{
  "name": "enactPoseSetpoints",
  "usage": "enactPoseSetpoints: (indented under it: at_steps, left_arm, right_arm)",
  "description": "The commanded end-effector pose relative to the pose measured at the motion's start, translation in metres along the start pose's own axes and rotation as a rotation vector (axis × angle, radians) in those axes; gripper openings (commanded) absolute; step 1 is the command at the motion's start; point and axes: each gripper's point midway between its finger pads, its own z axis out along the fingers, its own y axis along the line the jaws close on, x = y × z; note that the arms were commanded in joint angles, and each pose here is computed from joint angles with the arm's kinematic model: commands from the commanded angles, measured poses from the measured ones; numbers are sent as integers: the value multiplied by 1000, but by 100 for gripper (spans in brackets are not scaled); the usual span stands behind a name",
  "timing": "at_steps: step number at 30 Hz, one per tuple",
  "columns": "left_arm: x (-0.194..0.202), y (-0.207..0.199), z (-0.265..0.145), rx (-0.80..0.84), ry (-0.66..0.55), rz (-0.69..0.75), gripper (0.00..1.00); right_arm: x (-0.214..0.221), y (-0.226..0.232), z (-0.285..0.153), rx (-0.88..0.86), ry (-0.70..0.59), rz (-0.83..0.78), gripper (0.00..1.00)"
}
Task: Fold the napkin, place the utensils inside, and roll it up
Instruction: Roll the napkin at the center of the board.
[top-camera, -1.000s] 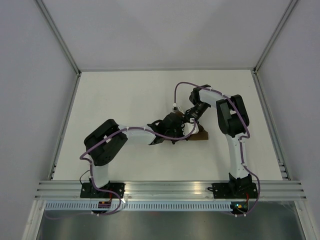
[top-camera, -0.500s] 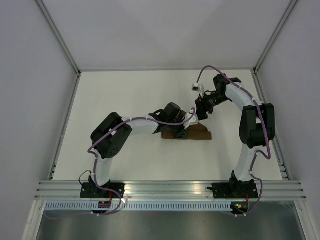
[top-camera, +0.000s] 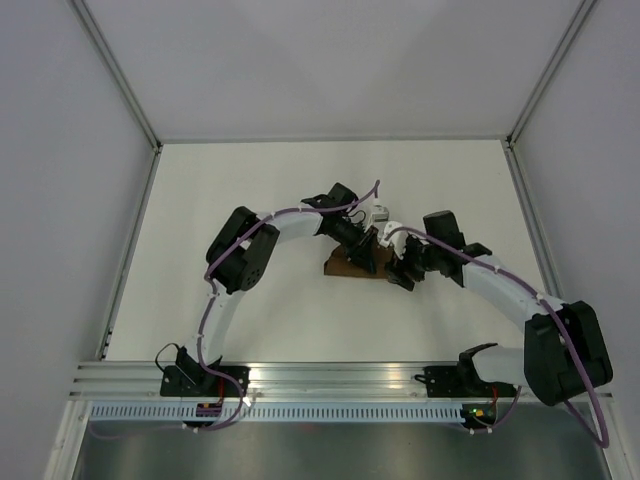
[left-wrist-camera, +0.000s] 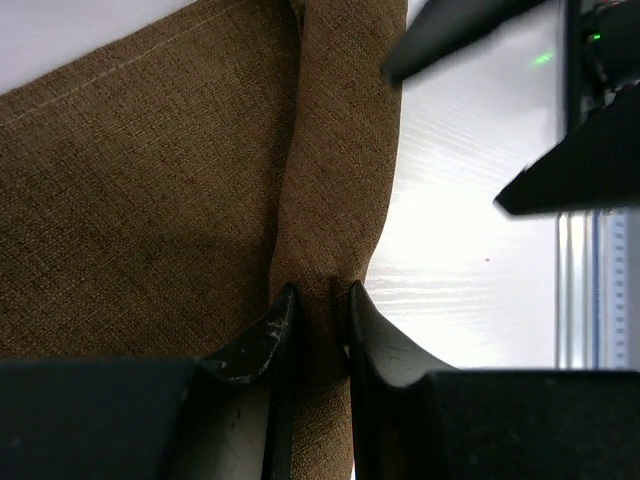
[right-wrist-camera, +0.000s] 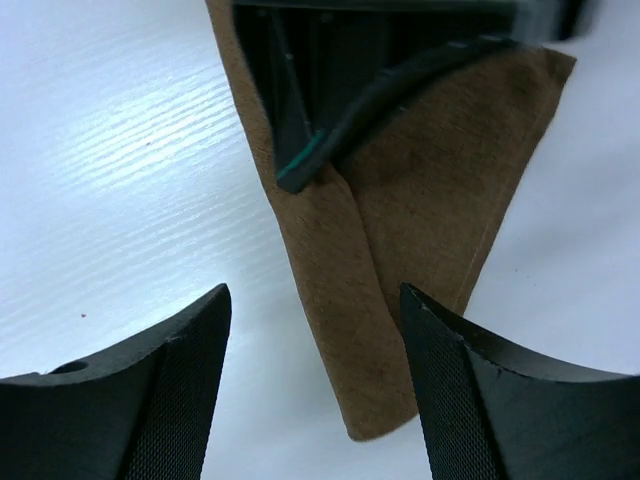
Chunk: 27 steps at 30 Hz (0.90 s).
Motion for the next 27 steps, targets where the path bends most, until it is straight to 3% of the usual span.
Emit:
enactPoseSetpoints:
  at_steps: [1, 12, 15, 16, 19, 21, 27]
  left_arm:
    - [101, -9, 17, 52, 255, -340, 2]
    - [103, -2, 18, 77, 268, -431, 2]
    - [102, -3, 17, 80, 267, -432, 5]
    - [100, -4, 16, 86, 261, -429, 8]
    - [93, -7, 14, 90, 250, -413, 26]
    - [84, -7, 10, 76, 237, -385, 37]
    - [39, -3, -9, -12, 146, -305, 43]
  right_arm:
    - [-24, -19, 11, 200, -45, -218, 74]
    - [2, 27, 55, 148, 71, -366, 73]
    - [10, 32, 61, 133, 104, -370, 62]
    - [11, 32, 62, 131, 106, -363, 52]
    - [14, 34, 63, 118, 118, -350, 33]
    - [14, 35, 62, 108, 122, -345, 27]
    - [12, 48, 59, 23, 142, -312, 21]
